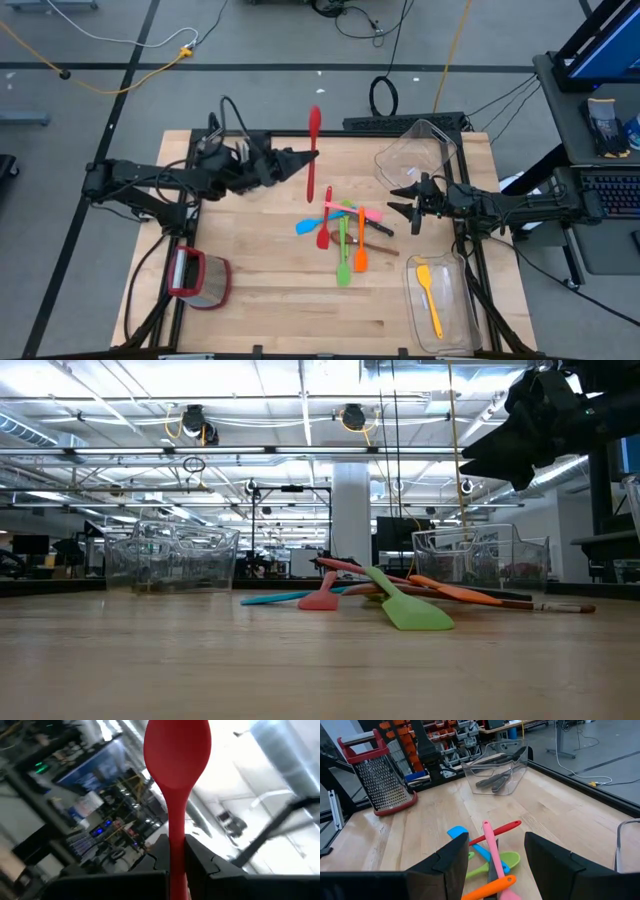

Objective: Pick & Place Kitchen Items
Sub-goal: Put the red serving spoon into the top right transparent bin

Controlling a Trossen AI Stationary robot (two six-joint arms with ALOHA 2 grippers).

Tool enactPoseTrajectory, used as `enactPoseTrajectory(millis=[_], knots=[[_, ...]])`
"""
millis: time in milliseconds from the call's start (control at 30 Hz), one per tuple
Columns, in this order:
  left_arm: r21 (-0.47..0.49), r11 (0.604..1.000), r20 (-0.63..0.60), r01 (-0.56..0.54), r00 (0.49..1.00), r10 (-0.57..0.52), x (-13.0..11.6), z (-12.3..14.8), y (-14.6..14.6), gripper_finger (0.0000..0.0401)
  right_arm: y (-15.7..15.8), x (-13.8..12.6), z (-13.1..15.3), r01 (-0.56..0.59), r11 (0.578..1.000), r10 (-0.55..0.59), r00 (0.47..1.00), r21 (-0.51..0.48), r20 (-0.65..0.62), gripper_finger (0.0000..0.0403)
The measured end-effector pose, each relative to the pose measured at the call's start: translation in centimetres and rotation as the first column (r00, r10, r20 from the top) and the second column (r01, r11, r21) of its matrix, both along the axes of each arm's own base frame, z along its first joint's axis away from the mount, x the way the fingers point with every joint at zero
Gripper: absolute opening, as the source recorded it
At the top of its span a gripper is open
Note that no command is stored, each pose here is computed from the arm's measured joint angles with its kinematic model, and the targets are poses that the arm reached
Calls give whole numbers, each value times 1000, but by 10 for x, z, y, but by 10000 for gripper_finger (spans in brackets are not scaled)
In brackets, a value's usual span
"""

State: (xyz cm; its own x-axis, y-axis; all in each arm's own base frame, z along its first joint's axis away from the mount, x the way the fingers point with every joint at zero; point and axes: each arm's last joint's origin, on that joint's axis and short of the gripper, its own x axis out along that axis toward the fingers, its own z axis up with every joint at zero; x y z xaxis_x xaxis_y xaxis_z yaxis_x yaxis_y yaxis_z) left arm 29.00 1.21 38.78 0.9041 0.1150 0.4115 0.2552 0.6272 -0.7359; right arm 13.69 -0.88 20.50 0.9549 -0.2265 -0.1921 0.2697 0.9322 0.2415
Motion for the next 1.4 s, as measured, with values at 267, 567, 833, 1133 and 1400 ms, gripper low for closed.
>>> enactPoseTrajectory(millis=[267, 567, 833, 1133, 1400], knots=[[-83, 997, -53, 1, 999, -5, 2, -6, -3, 17, 0, 0, 0, 0, 1000, 0, 1000, 0, 0, 185], [-124, 977, -358, -173, 926, 119, 8, -36, -4, 17, 0, 0, 0, -1, 1000, 1, 1000, 0, 0, 185], [-80, 947, -492, -313, 838, 235, 6, -50, -1, 17, 0, 0, 1, -1, 1000, 1, 1000, 0, 12, 185], [-33, 907, -537, -419, 773, 337, 14, -63, 3, 17, 0, 2, 14, 0, 1000, -1, 988, 7, 154, 185], [-10, 895, -481, -446, 787, 387, 37, -71, 11, 17, 0, 12, 25, 1, 1000, -2, 958, 5, 286, 185]])
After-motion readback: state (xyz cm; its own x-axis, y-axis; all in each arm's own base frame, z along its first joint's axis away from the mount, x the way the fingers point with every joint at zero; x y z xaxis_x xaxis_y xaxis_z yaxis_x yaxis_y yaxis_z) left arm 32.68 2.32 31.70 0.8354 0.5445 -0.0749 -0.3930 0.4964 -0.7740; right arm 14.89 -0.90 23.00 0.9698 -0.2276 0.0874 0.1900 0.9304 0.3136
